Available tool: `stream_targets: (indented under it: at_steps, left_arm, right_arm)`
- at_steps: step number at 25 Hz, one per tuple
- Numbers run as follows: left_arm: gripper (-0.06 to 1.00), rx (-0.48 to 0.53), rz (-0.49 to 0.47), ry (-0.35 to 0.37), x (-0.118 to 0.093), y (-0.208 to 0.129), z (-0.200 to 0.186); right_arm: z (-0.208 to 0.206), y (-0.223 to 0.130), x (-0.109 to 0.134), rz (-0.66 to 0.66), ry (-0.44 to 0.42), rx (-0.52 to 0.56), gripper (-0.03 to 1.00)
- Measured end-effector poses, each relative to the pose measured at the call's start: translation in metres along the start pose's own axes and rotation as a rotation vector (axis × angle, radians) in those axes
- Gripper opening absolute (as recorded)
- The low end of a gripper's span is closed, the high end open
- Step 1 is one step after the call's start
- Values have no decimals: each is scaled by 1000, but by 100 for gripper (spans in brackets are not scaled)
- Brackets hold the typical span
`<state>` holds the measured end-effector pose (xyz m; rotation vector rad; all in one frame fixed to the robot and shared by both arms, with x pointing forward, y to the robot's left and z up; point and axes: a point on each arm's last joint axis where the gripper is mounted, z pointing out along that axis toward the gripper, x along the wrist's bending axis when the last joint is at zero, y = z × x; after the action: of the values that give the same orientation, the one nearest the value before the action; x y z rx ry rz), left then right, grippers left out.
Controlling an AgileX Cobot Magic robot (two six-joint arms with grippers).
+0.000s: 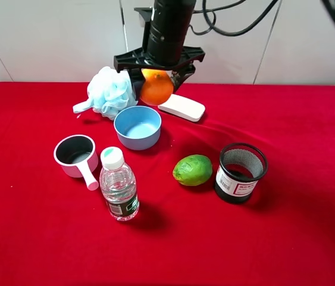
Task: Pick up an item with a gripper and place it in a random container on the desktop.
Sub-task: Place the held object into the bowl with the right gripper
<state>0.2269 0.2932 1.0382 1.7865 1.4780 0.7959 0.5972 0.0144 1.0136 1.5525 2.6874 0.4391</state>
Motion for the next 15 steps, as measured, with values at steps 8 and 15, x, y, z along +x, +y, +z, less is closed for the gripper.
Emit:
stream_targets:
  at_steps: [8, 15]
  left_arm:
    - [99, 0, 0, 0, 0, 0, 0]
    - [99, 0, 0, 0, 0, 0, 0]
  right_arm:
    - [28, 9, 17, -23, 25, 12, 55]
    - [52, 8, 17, -17, 30, 42, 55]
